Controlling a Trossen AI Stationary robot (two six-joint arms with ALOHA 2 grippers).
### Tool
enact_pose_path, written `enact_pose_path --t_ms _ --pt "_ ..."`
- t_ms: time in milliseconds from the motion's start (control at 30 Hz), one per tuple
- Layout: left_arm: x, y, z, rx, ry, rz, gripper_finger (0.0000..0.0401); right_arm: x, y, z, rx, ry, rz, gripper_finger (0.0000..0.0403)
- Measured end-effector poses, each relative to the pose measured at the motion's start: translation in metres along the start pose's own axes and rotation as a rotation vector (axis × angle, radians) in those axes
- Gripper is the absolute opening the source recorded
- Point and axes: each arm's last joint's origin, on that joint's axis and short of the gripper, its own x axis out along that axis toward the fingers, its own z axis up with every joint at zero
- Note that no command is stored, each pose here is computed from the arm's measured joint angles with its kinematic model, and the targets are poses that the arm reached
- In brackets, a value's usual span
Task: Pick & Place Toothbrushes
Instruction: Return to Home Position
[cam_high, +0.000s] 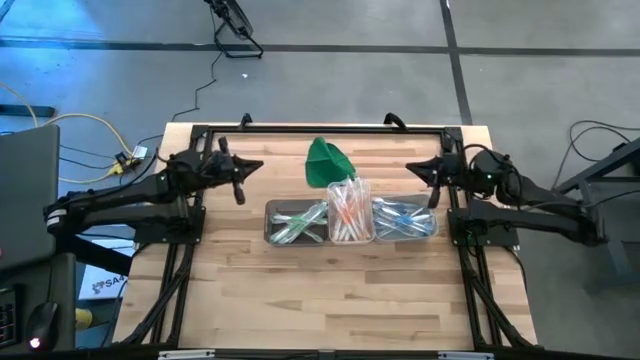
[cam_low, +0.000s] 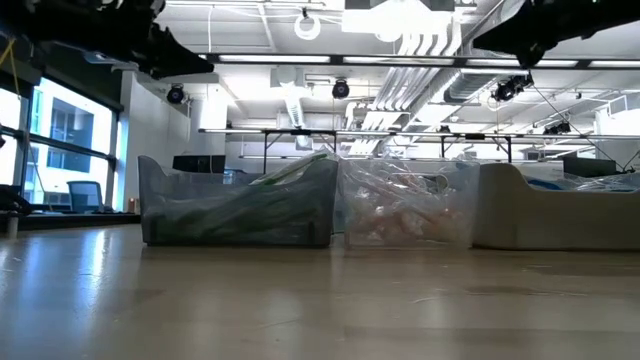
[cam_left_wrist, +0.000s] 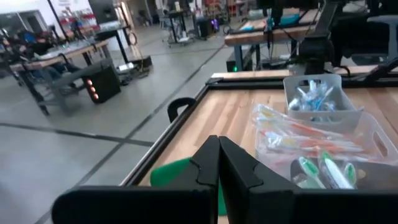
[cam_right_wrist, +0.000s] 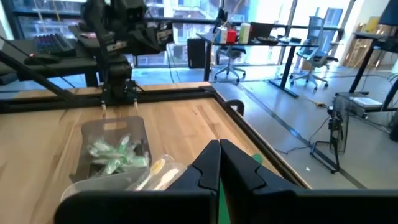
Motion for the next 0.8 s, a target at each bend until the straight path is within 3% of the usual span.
enact_pose_path --t_ms 300,800 --pt "-0.014 -0.002 -0.025 -0.019 -0.050 0.050 0.0000 -0.018 0.000 -0.001 0.004 -0.018 -0.005 0.0002" --pt "-0.028 -0.005 -0.042 -0.027 -0.098 0.056 0.0000 -0.041 -0.002 -0.007 0.077 -0.025 -0.069 0.0002"
